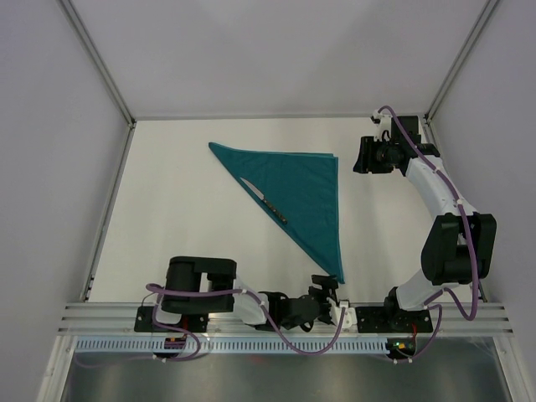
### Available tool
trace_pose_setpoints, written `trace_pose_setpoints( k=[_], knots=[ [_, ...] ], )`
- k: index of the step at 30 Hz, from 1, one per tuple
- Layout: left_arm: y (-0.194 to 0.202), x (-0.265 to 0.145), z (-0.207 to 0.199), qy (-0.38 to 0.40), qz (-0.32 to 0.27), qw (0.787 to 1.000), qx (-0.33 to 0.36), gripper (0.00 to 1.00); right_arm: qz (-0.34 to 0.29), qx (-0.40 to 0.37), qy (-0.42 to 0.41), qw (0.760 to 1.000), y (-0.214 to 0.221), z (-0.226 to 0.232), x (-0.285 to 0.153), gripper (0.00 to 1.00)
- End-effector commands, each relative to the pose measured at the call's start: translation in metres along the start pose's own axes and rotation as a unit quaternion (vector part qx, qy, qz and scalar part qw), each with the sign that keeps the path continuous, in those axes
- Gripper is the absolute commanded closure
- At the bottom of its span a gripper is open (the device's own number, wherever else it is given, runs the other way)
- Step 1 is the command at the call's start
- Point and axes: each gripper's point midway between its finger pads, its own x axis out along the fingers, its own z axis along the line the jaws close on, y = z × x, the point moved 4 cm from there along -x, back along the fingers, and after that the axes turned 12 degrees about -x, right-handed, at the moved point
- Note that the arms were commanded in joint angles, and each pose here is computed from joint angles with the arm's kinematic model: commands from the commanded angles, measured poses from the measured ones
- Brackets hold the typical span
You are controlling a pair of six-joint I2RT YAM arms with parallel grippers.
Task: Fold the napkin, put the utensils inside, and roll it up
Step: Fold the napkin at the center of the board.
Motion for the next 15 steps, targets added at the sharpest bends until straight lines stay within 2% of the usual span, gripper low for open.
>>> trace_pose_setpoints(
  k=[1, 15],
  knots=[
    [0.0, 0.009, -0.011, 0.016, -0.001, 0.999, -0.033, 0.19, -0.012, -0.002, -0.003, 1.0, -0.004, 0.002, -0.004, 0.46],
    [0.019, 0.025, 0.009, -0.005, 0.024, 0.998, -0.061, 0.37, -0.01, 0.0, -0.008, 1.0, -0.001, 0.003, -0.004, 0.48]
  ],
)
